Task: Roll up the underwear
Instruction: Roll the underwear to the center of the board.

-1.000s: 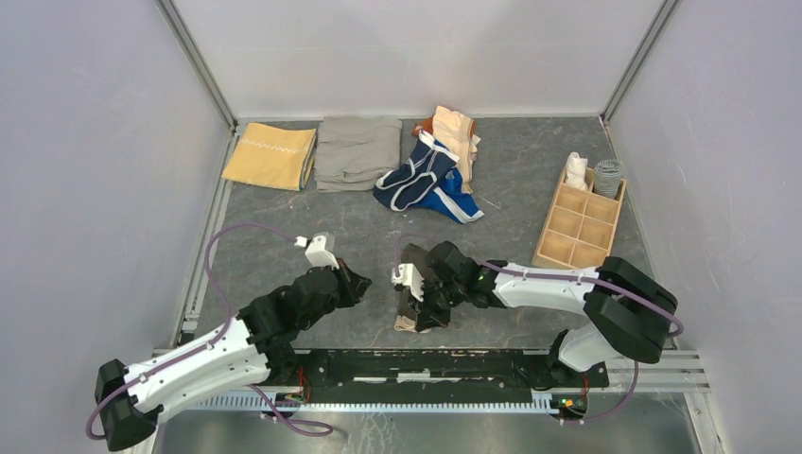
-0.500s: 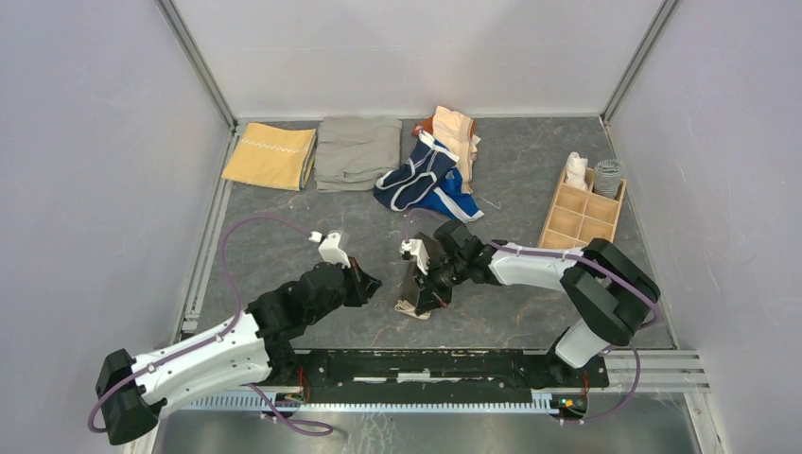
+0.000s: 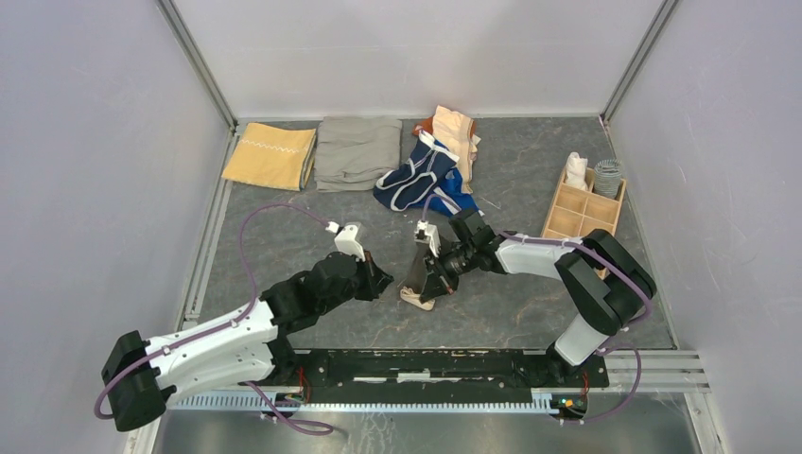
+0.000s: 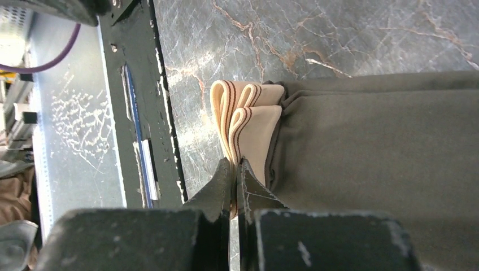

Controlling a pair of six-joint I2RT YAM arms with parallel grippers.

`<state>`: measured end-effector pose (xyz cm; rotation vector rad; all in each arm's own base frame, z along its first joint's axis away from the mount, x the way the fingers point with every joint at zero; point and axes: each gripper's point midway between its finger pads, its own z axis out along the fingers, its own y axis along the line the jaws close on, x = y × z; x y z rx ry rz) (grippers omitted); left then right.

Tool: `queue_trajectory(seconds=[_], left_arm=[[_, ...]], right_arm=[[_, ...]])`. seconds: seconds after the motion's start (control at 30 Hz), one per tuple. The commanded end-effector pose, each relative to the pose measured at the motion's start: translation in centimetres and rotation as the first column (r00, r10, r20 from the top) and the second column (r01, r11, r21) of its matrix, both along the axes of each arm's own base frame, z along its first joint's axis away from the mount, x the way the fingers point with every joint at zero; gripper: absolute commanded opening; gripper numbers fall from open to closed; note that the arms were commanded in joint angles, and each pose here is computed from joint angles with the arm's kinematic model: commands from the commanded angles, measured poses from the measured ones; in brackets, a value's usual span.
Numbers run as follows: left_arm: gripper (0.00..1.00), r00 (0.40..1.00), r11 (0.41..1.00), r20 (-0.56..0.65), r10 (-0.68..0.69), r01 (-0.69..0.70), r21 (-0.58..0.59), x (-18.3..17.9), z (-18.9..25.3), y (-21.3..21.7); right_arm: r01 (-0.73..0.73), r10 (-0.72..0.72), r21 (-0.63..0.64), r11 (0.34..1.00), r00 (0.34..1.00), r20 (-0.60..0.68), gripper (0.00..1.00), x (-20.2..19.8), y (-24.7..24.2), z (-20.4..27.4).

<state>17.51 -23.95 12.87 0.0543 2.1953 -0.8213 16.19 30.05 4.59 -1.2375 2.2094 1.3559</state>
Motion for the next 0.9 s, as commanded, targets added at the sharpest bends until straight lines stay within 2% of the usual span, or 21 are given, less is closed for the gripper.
queue_trajectory(seconds=[0.0, 0.3, 0.57, 0.87], left_arm=[[0.02, 0.996, 0.998, 0.077, -0.047, 0.051, -0.048, 0.7, 2.9, -1.5], [0.02, 0.996, 0.997, 0.067, -0.053, 0.057, -0.053, 0.5, 2.8, -1.6], [0.02, 0.997, 0.997, 0.059, -0.052, 0.055, -0.060, 0.4, 2.7, -1.6], [0.02, 0.996, 0.996, 0.050, -0.069, 0.071, -0.048, 0.3, 2.5, -2.1]], right_arm=[[0.041, -0.035, 0.087, 0.995, 0.997, -0.065, 0.00, 0.4, 0.2, 0.9], [0.012, 0.000, 0.096, 0.995, 0.992, -0.123, 0.00, -1.6, -0.1, 1.0], [-0.116, 0.130, 0.117, 0.986, 0.984, -0.123, 0.00, -4.8, 0.9, 1.4], [-0.007, 0.011, 0.023, 1.000, 0.991, -0.136, 0.00, -2.5, 0.1, -1.0]])
